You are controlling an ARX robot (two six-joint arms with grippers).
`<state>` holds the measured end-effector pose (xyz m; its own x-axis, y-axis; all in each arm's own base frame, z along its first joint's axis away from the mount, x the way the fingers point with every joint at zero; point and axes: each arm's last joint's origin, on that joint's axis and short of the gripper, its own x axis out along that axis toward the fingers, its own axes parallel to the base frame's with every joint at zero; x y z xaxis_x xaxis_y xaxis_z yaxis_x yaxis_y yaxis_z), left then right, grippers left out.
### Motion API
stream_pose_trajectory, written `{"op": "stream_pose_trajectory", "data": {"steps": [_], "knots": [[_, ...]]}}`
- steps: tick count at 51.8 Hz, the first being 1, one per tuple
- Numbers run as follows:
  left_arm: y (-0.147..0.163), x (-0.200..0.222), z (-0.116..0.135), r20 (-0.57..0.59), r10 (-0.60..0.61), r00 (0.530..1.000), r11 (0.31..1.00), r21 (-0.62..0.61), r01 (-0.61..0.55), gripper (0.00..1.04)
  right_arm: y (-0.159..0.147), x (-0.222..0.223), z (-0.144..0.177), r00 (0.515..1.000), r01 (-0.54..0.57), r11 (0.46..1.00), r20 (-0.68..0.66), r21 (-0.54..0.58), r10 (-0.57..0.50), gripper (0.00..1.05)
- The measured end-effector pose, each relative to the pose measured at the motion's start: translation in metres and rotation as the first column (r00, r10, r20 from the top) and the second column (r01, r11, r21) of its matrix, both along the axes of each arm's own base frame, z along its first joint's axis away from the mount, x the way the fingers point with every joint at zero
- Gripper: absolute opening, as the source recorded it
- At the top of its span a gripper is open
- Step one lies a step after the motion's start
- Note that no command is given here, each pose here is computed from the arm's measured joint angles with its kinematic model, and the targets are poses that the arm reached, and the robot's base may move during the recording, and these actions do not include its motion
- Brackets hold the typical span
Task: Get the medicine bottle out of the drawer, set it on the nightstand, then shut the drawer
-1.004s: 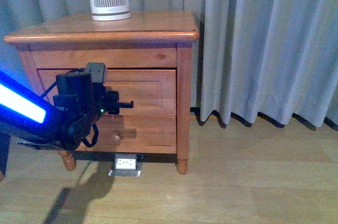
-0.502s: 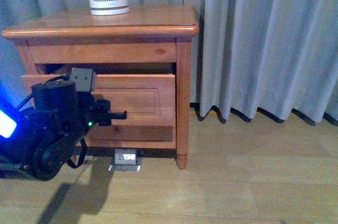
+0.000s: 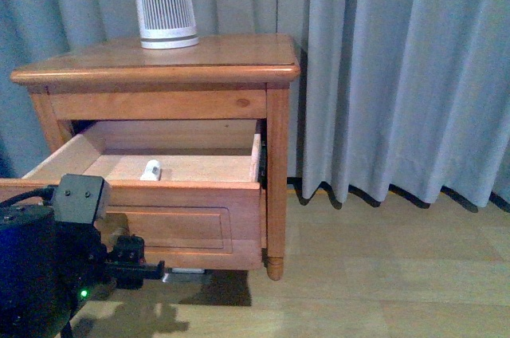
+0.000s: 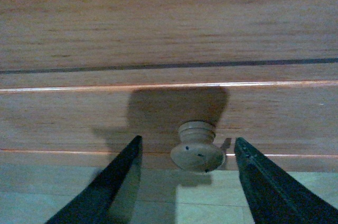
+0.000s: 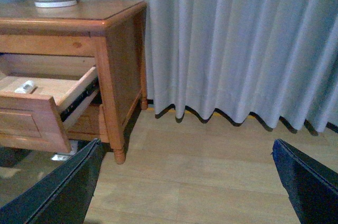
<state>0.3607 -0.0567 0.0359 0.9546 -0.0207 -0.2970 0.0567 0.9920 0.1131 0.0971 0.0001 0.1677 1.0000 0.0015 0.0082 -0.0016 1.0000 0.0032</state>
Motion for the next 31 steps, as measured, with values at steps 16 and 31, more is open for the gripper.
{"op": "stream_pose_trajectory", "data": {"steps": [16,31], "knots": [[0.010,-0.016,0.065,0.029,-0.003,1.000,1.000,-0.004,0.003,0.99,0.000,0.000,0.000,1.000,0.000,1.000,0.000,0.000,0.000,0.98],[0.027,-0.064,0.153,0.142,0.013,0.990,1.000,-0.011,-0.012,0.98,0.000,0.000,0.000,1.000,0.000,1.000,0.000,0.000,0.000,0.98]]}}
